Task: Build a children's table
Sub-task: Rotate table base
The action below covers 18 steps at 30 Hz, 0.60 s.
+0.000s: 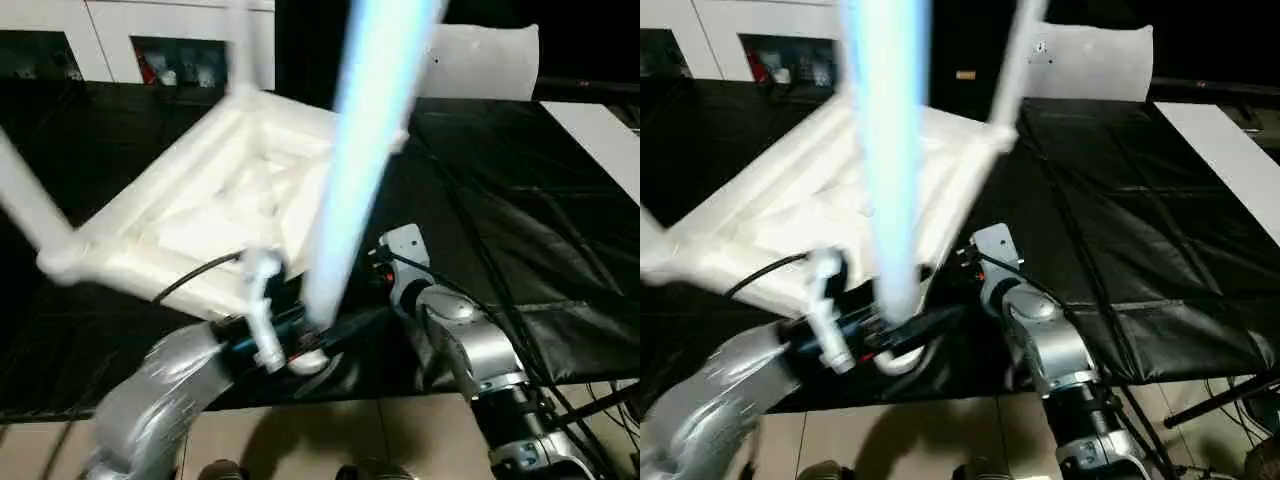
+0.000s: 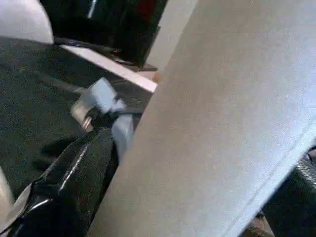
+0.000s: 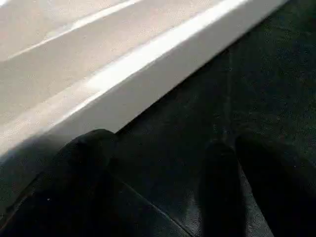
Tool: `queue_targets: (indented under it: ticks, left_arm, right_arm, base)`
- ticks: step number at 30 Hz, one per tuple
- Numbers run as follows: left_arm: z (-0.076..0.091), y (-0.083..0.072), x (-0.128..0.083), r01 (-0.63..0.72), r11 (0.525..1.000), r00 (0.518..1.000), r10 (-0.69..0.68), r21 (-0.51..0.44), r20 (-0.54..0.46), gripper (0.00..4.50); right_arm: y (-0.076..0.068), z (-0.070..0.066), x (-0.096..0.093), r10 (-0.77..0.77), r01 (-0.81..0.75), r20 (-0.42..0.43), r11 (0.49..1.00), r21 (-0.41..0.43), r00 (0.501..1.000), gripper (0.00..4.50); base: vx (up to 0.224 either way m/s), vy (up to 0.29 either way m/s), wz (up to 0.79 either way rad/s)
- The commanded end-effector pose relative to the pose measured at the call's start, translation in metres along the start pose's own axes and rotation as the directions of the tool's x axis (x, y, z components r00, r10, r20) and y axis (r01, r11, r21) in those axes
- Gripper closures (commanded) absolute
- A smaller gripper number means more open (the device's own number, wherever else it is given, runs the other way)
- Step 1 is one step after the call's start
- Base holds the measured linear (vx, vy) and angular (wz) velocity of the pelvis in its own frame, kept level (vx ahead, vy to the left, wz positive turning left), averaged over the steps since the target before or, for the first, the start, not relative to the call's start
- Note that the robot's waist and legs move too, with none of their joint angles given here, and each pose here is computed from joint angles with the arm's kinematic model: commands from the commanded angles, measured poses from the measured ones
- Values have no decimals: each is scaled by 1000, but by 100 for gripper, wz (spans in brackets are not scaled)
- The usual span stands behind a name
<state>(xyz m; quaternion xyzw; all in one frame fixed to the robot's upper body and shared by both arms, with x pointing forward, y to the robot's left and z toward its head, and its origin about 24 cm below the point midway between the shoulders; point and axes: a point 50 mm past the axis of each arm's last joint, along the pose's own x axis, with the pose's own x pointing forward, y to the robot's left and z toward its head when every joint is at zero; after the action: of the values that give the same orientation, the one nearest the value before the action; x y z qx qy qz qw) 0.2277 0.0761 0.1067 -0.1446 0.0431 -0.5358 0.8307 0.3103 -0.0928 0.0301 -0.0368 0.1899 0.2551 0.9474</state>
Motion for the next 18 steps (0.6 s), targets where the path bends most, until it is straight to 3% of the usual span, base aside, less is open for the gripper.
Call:
queue_targets:
  ticks: [1, 8, 9, 10, 13, 14, 15, 16, 18]
  left_arm:
    - [1, -9, 20, 72, 997, 997, -72, 20, 15, 4]
    - [8, 9, 37, -21, 995, 998, 15, 102, 60, 4]
    - [9, 11, 38, -43, 992, 997, 35, 120, 64, 4]
    - [10, 17, 35, -83, 987, 995, 75, 136, 59, 4]
    - [9, 21, 31, -107, 984, 994, 101, 144, 50, 4]
    - [6, 24, 21, -89, 983, 996, 90, 161, 2, 4]
    - [6, 24, 21, -89, 983, 996, 90, 161, 2, 4]
    - [3, 25, 11, -58, 985, 997, 65, 165, -42, 4]
    - [1, 27, 5, -33, 985, 997, 45, 171, -68, 4]
  right_arm:
    - [29, 16, 11, 132, -131, 65, 991, -20, 989, 0]
    - [21, 15, 13, 72, -73, 81, 997, 10, 994, 0]
    - [16, 12, 11, 51, -52, 80, 999, 12, 996, 0]
    - [2, 7, 5, -5, 3, 77, 999, 34, 997, 0]
    - [-10, 4, -1, -45, 41, 84, 998, 45, 995, 0]
    - [-26, 0, -11, -78, 74, 89, 996, 46, 993, 0]
    - [-26, 0, -11, -78, 74, 89, 996, 46, 993, 0]
    - [-38, -3, -21, -95, 90, 88, 994, 55, 992, 0]
    - [-44, -4, -26, -102, 97, 91, 994, 55, 991, 0]
  base:
    - [0, 0, 0]
    - [0, 0, 0]
    - [0, 0, 0]
    - [0, 0, 0]
    - [0, 0, 0]
    - [0, 0, 0]
    - [0, 0, 0]
    - [0, 0, 0]
    - [0, 0, 0]
